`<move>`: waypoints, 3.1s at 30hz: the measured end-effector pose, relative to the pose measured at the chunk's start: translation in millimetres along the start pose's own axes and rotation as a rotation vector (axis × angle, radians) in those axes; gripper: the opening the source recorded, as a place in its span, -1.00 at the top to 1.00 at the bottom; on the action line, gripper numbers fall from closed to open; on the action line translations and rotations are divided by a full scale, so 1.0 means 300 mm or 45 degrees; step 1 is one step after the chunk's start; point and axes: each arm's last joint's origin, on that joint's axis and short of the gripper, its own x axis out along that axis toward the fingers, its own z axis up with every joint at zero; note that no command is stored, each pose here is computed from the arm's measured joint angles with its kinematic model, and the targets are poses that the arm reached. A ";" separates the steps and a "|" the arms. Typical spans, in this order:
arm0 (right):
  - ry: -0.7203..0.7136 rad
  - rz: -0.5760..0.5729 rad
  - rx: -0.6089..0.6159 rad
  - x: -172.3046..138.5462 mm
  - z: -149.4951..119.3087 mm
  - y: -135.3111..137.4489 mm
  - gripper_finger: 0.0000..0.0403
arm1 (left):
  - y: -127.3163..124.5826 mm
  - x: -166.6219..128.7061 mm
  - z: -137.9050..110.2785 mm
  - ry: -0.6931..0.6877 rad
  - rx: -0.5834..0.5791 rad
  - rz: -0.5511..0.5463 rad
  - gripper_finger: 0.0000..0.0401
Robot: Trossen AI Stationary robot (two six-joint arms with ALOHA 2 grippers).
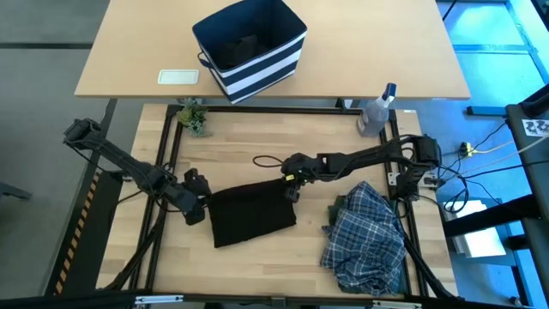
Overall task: Fold Laundry from Bin
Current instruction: Fold the black shirt
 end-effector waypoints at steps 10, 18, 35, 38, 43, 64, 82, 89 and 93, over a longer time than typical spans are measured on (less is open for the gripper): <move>-0.070 -0.062 -0.044 -0.115 0.046 0.009 0.21 | 0.012 -0.133 0.114 0.031 0.044 0.166 0.34; -0.149 0.180 -0.159 -0.160 0.051 0.146 0.18 | -0.084 -0.086 0.150 -0.150 0.031 -0.042 0.34; -0.071 0.171 -0.251 -0.053 -0.090 0.359 0.89 | -0.308 0.223 0.005 0.029 0.121 -0.055 0.57; 0.044 0.078 -0.234 -0.036 -0.126 0.340 0.92 | -0.311 0.235 -0.024 0.111 0.116 -0.045 0.64; 0.189 -0.012 -0.185 -0.036 -0.164 0.319 0.97 | -0.313 0.226 -0.035 0.143 0.123 -0.045 0.70; -0.213 0.223 -0.172 -0.119 -0.036 0.373 1.00 | -0.300 0.114 0.039 -0.071 0.121 -0.128 0.70; 0.076 0.164 -0.103 0.063 -0.168 0.347 1.00 | -0.303 0.138 0.011 0.090 0.094 -0.166 0.70; 0.131 0.137 -0.100 0.049 -0.175 0.342 1.00 | -0.273 0.135 -0.021 0.215 0.094 -0.059 0.70; 0.138 0.160 -0.098 0.050 -0.174 0.344 1.00 | -0.271 0.132 -0.017 0.185 0.059 -0.025 0.70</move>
